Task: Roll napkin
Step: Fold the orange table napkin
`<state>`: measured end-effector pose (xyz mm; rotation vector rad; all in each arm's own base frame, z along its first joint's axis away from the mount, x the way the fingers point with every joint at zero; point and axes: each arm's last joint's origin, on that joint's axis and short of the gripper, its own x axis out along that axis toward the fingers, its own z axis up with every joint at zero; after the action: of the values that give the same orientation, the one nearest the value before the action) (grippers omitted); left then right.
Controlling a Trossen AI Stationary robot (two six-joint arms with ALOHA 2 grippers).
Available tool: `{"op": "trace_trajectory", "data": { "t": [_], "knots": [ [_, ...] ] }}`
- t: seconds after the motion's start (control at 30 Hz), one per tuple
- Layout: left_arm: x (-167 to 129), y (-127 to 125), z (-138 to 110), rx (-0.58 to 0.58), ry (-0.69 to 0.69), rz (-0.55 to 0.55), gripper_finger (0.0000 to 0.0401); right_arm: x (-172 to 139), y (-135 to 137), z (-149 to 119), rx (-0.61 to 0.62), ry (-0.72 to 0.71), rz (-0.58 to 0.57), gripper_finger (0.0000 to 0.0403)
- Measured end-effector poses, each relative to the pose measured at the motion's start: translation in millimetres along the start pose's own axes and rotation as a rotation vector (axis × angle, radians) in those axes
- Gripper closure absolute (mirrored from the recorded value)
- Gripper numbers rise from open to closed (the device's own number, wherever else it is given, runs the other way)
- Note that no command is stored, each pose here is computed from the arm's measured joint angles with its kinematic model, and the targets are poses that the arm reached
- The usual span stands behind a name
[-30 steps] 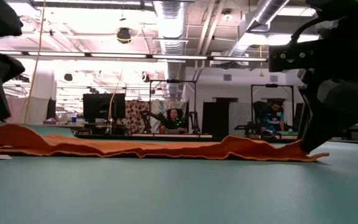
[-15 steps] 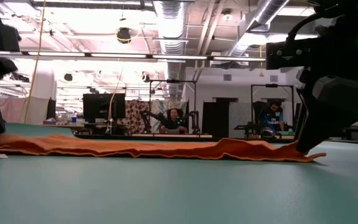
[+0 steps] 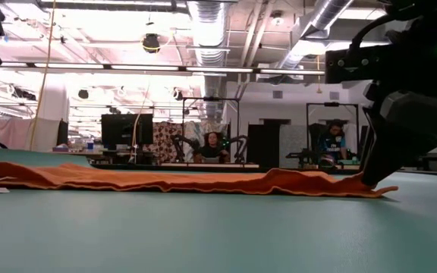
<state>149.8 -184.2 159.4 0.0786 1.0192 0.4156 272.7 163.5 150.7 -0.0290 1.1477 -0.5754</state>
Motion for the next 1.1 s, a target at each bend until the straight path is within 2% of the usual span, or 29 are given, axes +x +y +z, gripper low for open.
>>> {"op": "trace_trajectory", "data": {
  "t": [0.3, 0.57, 0.67, 0.87, 1.0, 1.1],
  "knots": [
    [17.9, -9.8, -10.1, 0.050, 0.018, 0.079, 0.0312, -0.2, 0.2, 0.4, 0.003, -0.021, -0.009, 0.0239],
    [33.1, -13.4, -21.5, 0.079, 0.111, 0.161, 0.0312, -0.2, 0.7, 0.7, 0.007, -0.024, -0.004, 0.0239],
    [30.2, -10.2, -21.4, 0.046, 0.153, 0.198, 0.0312, -0.2, 1.4, 1.2, 0.012, -0.028, 0.002, 0.0239],
    [4.4, -4.5, -7.1, 0.069, 0.220, 0.334, 0.0312, -0.2, 1.9, 1.5, 0.015, -0.031, 0.007, 0.0239],
    [-9.3, -7.0, 2.0, 0.085, 0.164, 0.355, 0.0312, -0.1, 1.6, 2.0, 0.017, -0.040, 0.000, 0.0239],
    [-15.9, -10.0, 4.8, 0.058, -0.011, 0.346, 0.0312, -1.9, 1.1, 2.9, 0.052, -0.148, -0.065, 0.0239]
  ]
}}
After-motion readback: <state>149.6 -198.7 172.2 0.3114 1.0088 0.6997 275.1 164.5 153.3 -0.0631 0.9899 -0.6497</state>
